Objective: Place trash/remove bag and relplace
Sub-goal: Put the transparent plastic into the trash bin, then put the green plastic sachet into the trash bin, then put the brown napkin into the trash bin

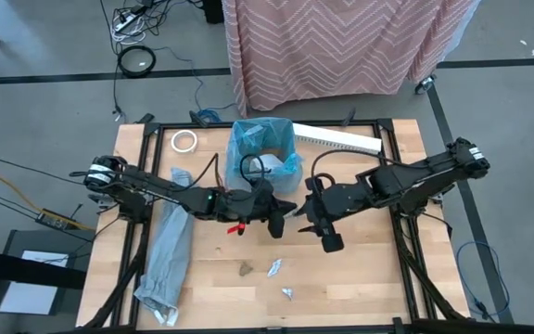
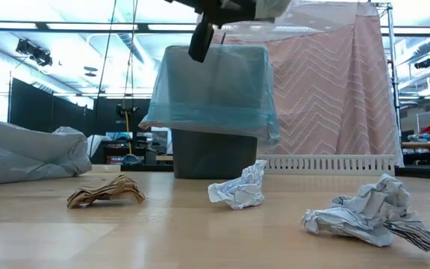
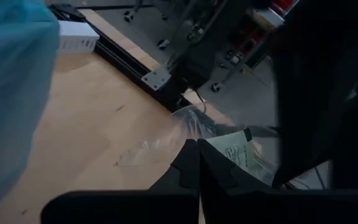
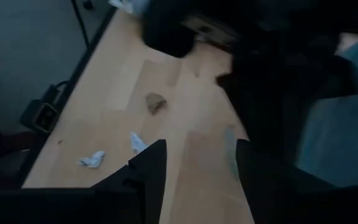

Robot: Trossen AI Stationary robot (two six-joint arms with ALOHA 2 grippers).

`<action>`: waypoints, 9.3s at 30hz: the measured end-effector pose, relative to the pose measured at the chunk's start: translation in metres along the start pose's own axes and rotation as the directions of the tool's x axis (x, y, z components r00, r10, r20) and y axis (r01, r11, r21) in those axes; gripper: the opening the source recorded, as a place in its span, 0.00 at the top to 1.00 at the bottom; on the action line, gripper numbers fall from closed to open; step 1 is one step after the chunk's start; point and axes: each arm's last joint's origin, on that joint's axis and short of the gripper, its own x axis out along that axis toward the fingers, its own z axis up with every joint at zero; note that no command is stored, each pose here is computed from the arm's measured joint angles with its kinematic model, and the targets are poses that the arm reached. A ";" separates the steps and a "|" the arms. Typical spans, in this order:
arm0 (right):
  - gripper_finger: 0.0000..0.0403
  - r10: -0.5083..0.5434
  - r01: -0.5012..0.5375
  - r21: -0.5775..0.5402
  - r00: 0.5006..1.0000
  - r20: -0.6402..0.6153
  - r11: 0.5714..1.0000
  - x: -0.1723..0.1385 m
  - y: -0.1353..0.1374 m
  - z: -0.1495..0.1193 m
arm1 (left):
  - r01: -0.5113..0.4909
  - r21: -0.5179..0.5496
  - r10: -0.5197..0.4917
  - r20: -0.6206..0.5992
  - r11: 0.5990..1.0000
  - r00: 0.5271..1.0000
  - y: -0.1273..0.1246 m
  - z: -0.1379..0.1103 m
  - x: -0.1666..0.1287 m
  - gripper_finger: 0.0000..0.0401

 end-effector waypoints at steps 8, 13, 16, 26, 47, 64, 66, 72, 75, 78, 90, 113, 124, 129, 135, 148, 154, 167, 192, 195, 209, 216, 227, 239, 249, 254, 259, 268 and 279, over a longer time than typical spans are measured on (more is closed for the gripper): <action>0.58 -0.054 0.055 0.024 0.998 -0.019 0.998 0.007 -0.012 0.000 | 0.025 0.006 -0.025 -0.025 1.000 0.999 -0.001 -0.001 0.000 1.00; 0.58 -0.055 0.056 0.024 0.998 -0.025 0.998 0.007 -0.013 -0.001 | 0.037 0.001 -0.037 -0.011 0.999 0.999 -0.002 0.001 0.000 1.00; 0.59 -0.054 0.055 0.023 0.998 -0.025 0.998 0.007 -0.013 -0.001 | 0.045 -0.002 -0.045 0.000 0.999 0.999 -0.002 0.002 0.000 1.00; 0.59 -0.047 0.050 0.030 0.994 -0.099 0.998 0.009 -0.010 -0.008 | 0.067 -0.015 -0.066 0.030 0.998 0.997 -0.004 0.005 0.000 1.00; 0.79 -0.027 0.035 0.046 0.985 -0.169 0.998 0.023 0.011 -0.014 | 0.037 0.001 -0.037 0.120 0.999 0.992 0.023 0.036 0.011 1.00; 0.81 0.005 0.030 0.154 0.975 -0.221 0.988 -0.012 0.022 -0.024 | 0.003 0.271 -0.072 0.246 0.963 0.967 -0.029 0.154 -0.023 1.00; 0.81 0.006 0.031 0.153 0.971 -0.237 0.988 -0.012 0.023 -0.026 | -0.179 0.336 0.110 0.216 0.925 0.970 -0.022 0.171 -0.031 1.00; 0.81 0.016 0.024 0.158 0.968 -0.251 0.987 -0.014 0.027 -0.028 | -0.366 0.491 0.421 -0.001 0.790 0.907 0.007 0.181 -0.050 1.00; 0.81 0.019 0.021 0.154 0.968 -0.250 0.988 -0.014 0.029 -0.028 | -0.399 0.527 0.515 -0.087 0.750 0.853 0.027 0.174 -0.048 0.99; 0.81 0.006 0.033 0.152 0.969 -0.248 0.988 -0.014 0.028 -0.028 | -0.372 0.565 0.526 -0.132 0.736 0.840 0.039 0.165 -0.041 0.97; 0.64 0.010 0.031 0.149 0.964 -0.264 0.988 -0.014 0.028 -0.029 | -0.105 0.601 0.363 -0.327 0.793 0.872 0.057 0.162 -0.035 0.70; 0.48 -0.027 0.045 0.258 0.997 -0.074 0.965 0.058 0.041 -0.087 | -0.223 0.518 0.246 0.024 0.826 0.969 0.021 0.211 -0.174 0.65; 0.43 -0.293 0.219 0.409 0.947 0.129 0.886 0.097 0.026 -0.176 | -0.052 0.351 -0.002 0.152 0.935 0.988 0.062 0.114 -0.159 0.66; 0.41 -0.232 0.167 0.360 0.962 0.147 0.918 0.101 0.014 -0.189 | -0.035 0.238 -0.002 0.151 0.971 0.989 0.084 0.081 -0.147 0.66; 0.40 -0.236 0.198 0.300 0.967 0.094 0.933 0.114 0.010 -0.198 | -0.012 0.178 -0.022 0.188 0.984 0.982 0.094 0.064 -0.143 0.66; 0.40 -0.174 0.153 0.323 0.984 0.037 0.934 0.173 0.024 -0.205 | -0.034 0.177 0.000 0.187 0.984 0.982 0.096 0.062 -0.143 0.66; 0.71 -0.252 0.218 0.465 0.968 0.010 0.858 0.186 0.022 -0.209 | -0.044 0.179 0.012 0.174 0.983 0.985 0.097 0.060 -0.143 0.66; 1.00 -0.203 0.059 0.592 0.963 0.178 0.804 0.130 0.014 -0.160 | -0.033 0.133 0.009 0.177 0.991 0.984 0.097 0.061 -0.143 0.66; 1.00 -0.637 0.522 0.388 0.717 0.283 0.760 -0.046 -0.162 -0.019 | 0.002 0.130 -0.021 0.150 0.992 0.988 0.096 0.060 -0.142 0.66; 1.00 -0.596 0.483 0.379 0.750 0.287 0.789 -0.029 -0.177 -0.022 | 0.013 0.132 -0.032 0.144 0.991 0.989 0.096 0.060 -0.142 0.66; 0.70 -0.399 0.304 0.310 0.862 0.312 0.901 0.018 -0.188 -0.025 | 0.042 0.140 -0.057 0.106 0.989 0.993 0.092 0.055 -0.143 0.66; 0.46 -0.346 0.212 0.327 0.831 0.436 0.921 -0.005 -0.174 -0.011 | 0.183 0.133 -0.186 0.016 0.974 0.982 0.077 0.044 -0.145 0.66; 0.39 -0.330 0.178 0.294 0.711 0.621 0.939 -0.086 -0.126 0.015 | 0.278 0.100 -0.246 -0.250 0.955 0.936 0.026 -0.037 -0.142 0.71; 0.39 -0.248 0.051 0.342 0.790 0.561 0.938 -0.099 -0.087 0.007 | 0.291 0.218 -0.198 -0.367 0.932 0.909 -0.003 -0.100 -0.119 0.72; 0.39 -0.224 0.013 0.352 0.795 0.564 0.936 -0.098 -0.075 0.009 | 0.247 0.317 -0.086 -0.446 0.916 0.891 0.006 -0.142 -0.094 0.72; 0.39 -0.219 -0.011 0.376 0.797 0.563 0.926 -0.097 -0.074 0.008 | 0.207 0.357 -0.021 -0.460 0.911 0.888 0.016 -0.160 -0.085 0.72; 0.40 -0.216 -0.014 0.375 0.797 0.563 0.927 -0.097 -0.074 0.009 | 0.184 0.390 0.030 -0.483 0.902 0.875 0.027 -0.181 -0.075 0.72; 0.40 -0.194 -0.028 0.365 0.808 0.557 0.931 -0.096 -0.073 0.008 | 0.187 0.423 0.065 -0.515 0.886 0.855 0.039 -0.206 -0.067 0.72; 0.40 -0.165 -0.059 0.372 0.824 0.541 0.926 -0.095 -0.072 0.006 | 0.108 0.400 0.127 -0.518 0.910 0.846 0.048 -0.220 -0.064 0.85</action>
